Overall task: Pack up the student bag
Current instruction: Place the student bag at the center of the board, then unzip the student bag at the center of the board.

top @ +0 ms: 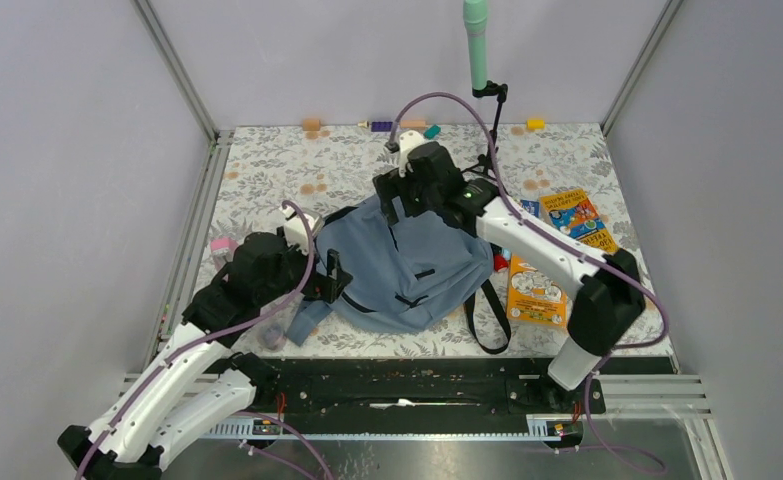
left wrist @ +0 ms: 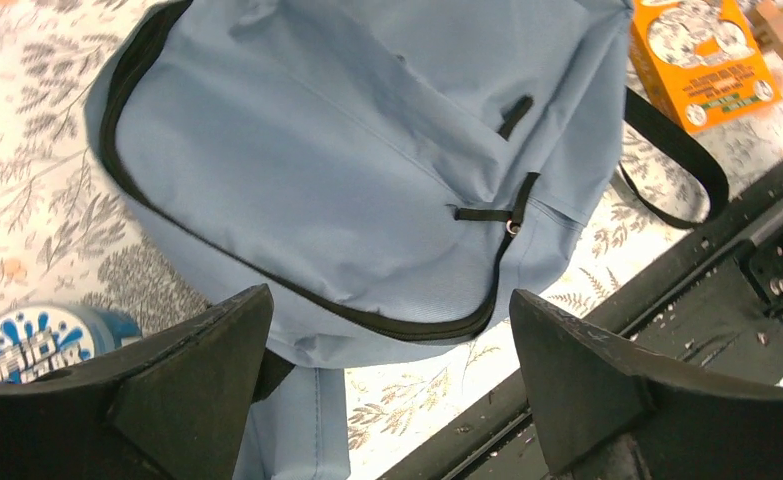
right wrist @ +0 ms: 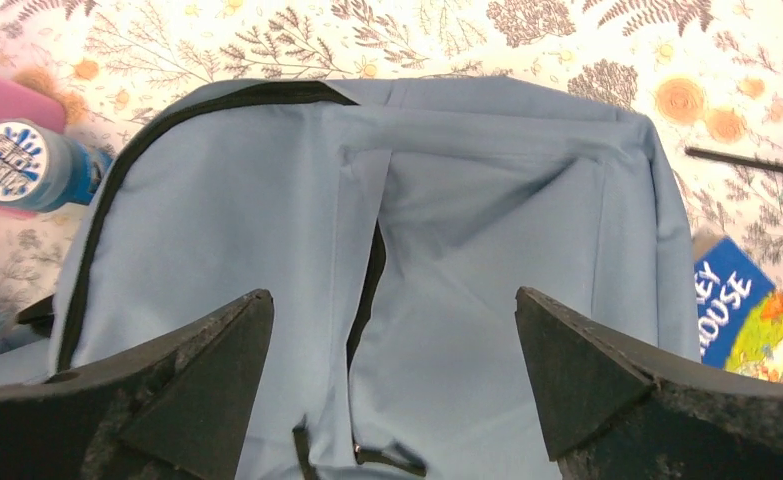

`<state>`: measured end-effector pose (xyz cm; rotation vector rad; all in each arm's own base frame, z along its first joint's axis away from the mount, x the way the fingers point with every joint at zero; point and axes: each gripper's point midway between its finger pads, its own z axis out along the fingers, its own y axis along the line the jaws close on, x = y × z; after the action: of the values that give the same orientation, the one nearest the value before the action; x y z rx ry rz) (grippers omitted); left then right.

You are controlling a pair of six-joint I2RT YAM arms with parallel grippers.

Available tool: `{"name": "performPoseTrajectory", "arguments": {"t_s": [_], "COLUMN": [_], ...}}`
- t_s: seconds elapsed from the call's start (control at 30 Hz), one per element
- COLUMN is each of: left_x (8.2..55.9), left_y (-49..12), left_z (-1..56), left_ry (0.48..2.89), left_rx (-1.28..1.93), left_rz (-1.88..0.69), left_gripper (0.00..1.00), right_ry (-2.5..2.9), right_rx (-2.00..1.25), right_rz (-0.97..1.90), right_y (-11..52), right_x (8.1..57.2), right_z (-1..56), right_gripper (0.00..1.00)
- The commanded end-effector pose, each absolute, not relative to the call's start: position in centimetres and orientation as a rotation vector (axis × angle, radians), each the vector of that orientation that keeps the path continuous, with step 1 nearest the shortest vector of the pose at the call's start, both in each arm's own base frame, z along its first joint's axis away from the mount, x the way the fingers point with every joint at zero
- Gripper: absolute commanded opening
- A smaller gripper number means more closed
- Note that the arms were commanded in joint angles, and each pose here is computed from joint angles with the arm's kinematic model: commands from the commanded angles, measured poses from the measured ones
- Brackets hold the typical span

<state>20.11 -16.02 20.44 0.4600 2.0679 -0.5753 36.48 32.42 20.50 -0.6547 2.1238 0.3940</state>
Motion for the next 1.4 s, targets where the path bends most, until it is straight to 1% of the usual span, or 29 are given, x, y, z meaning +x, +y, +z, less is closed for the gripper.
{"name": "performPoseTrajectory", "arguments": {"t_s": [0.0,0.17,0.4,0.53,0.63,0.7,0.77,0.9,0.97,1.17,1.37], "left_x": [20.0,20.0,20.1,20.5,20.8,21.0,20.8,20.0,20.4,21.5,21.5], "left_y": [-18.6,-21.3,-27.0,-30.6,-32.9,-34.1,-35.3,-36.6,-37.0,-36.4,-36.2], "left_z": [23.6,23.3,21.6,19.7,17.8,16.6,15.7,13.7,13.0,10.7,8.1], "left_ry": [1.901,1.895,1.911,1.935,1.998,2.049,2.077,2.107,2.104,2.115,2.186], "left_rx": [0.66,0.726,0.71,0.654,0.614,0.577,0.577,0.619,0.622,0.68,0.712], "left_rz": [-0.648,-0.681,-0.704,-0.731,-0.755,-0.766,-0.76,-0.716,-0.698,-0.563,-0.502], "left_gripper": [0.92,0.91,0.87,0.85,0.79,0.7,0.66,0.63,0.62,0.54,0.51], "right_ry": [2.088,2.152,2.17,2.162,2.156,2.153,2.151,2.144,2.14,2.131,2.119], "right_rx": [-0.436,-0.245,0.028,0.206,0.27,0.279,0.281,0.29,0.295,0.292,0.297], "right_rz": [0.42,0.48,0.287,0.208,0.196,0.185,0.178,0.176,0.182,0.199,0.198], "right_y": [28.8,23.0,13.9,10.3,9.1,8.5,8.2,7.9,7.9,8.0,7.8], "right_x": [35.5,34.0,31.1,28.9,27.4,26.7,26.3,25.8,25.7,25.6,25.4], "right_z": [23.9,22.6,20.1,18.1,16.5,15.8,15.5,15.3,15.3,15.6,15.8], "right_gripper": [0.99,0.99,1.0,1.0,0.99,0.99,0.98,0.98,0.98,0.98,0.98]}}
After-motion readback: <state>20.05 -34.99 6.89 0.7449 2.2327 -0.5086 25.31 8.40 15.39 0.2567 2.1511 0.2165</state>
